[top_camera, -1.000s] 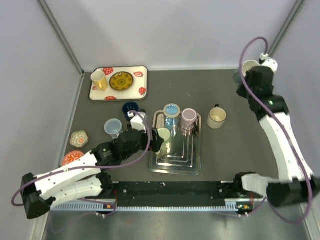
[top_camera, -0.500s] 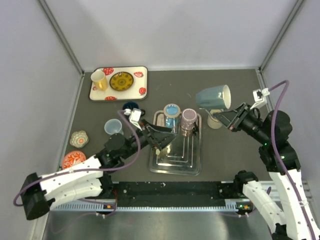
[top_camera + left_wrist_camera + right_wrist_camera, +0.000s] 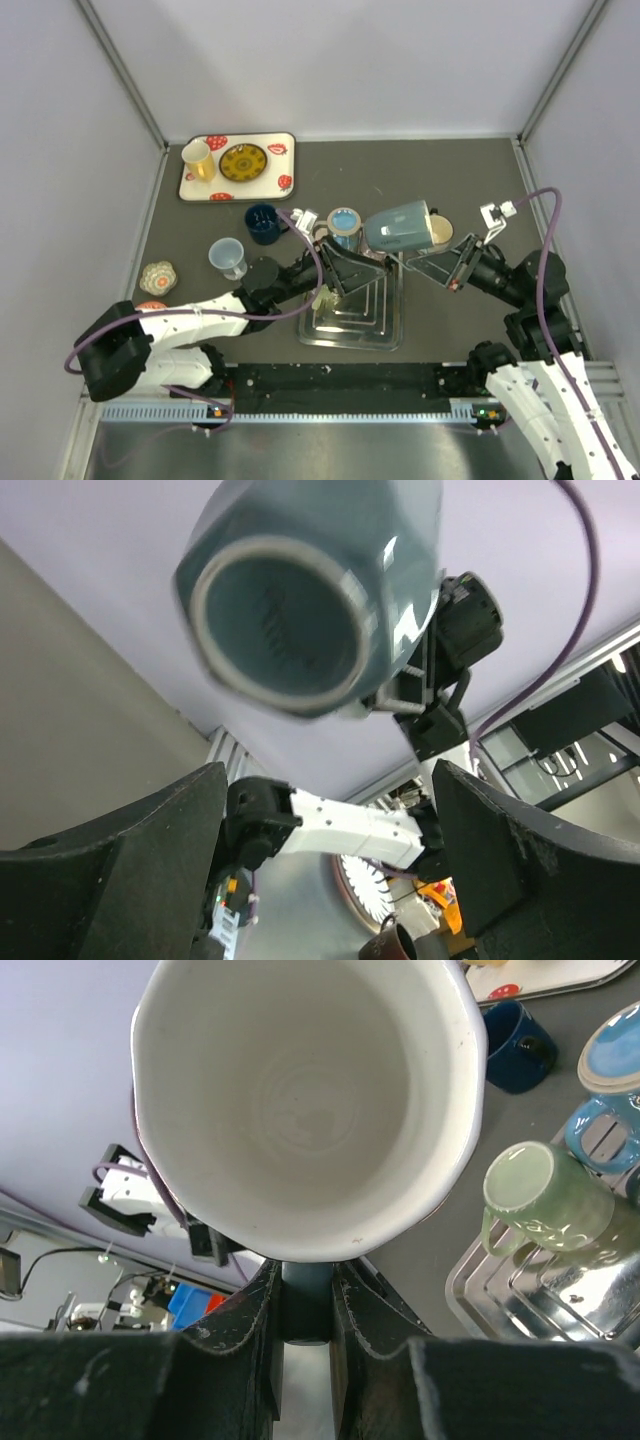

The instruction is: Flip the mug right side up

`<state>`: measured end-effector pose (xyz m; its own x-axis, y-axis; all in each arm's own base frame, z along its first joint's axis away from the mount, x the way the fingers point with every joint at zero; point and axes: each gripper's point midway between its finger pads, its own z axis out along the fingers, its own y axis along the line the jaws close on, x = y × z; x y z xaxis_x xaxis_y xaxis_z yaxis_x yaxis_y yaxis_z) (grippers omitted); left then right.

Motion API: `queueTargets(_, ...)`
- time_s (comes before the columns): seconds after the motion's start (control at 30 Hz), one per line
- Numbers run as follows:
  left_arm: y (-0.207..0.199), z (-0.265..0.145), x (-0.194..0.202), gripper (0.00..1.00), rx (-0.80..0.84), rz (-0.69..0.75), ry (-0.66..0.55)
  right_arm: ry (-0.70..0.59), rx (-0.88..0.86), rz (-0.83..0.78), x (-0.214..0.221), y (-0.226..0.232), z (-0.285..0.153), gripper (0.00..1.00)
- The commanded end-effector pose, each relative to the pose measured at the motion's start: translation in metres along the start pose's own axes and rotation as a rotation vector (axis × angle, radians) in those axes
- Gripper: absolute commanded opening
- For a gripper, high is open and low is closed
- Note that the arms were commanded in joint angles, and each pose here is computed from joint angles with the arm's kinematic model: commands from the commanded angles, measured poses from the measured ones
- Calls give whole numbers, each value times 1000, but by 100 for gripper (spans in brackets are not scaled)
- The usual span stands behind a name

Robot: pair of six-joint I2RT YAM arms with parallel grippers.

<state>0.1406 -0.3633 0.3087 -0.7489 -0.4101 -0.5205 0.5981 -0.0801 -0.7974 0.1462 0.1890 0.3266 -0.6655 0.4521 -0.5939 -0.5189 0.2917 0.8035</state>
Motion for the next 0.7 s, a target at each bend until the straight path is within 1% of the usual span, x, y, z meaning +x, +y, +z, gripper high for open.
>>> queueTargets(0.0, -50, 20, -22, 87, 160, 37, -38, -57, -144, -124, -12, 37, -5, 0)
queueTargets(0.07, -48, 28, -21, 86, 155, 35, -32, -53, -138, -114, -9, 33, -4, 0)
queueTargets(0.17, -51, 35, -21, 80, 172, 38, -26, -44, -140, -108, -5, 31, -2, 0)
queueTargets(0.2, -47, 38, -18, 73, 168, 39, -14, -40, -142, -107, -3, 31, -1, 0)
queueTargets(0.27, -47, 44, -18, 67, 177, 49, -4, -37, -138, -115, -1, 29, 1, 0)
queueTargets(0.3, -47, 46, -18, 59, 178, 49, -6, -41, -137, -118, -1, 29, 2, 0)
queueTargets(0.4, -46, 48, -25, 49, 172, 49, -43, -11, -122, -105, 7, 24, 6, 0)
queueTargets(0.43, -46, 48, -27, 43, 169, 48, -57, 2, -127, -103, 11, 24, 7, 0)
queueTargets(0.47, -47, 46, -31, 41, 176, 48, -79, 7, -122, -105, 13, 22, 9, 0)
queueTargets(0.57, -53, 40, -47, 37, 202, 37, -177, 19, -119, -109, 17, 20, 11, 0)
queueTargets(0.63, -56, 35, -57, 39, 220, 20, -238, 21, -120, -110, 18, 19, 12, 0)
queueTargets(0.67, -56, 33, -57, 41, 226, 15, -247, 24, -122, -114, 19, 20, 12, 0)
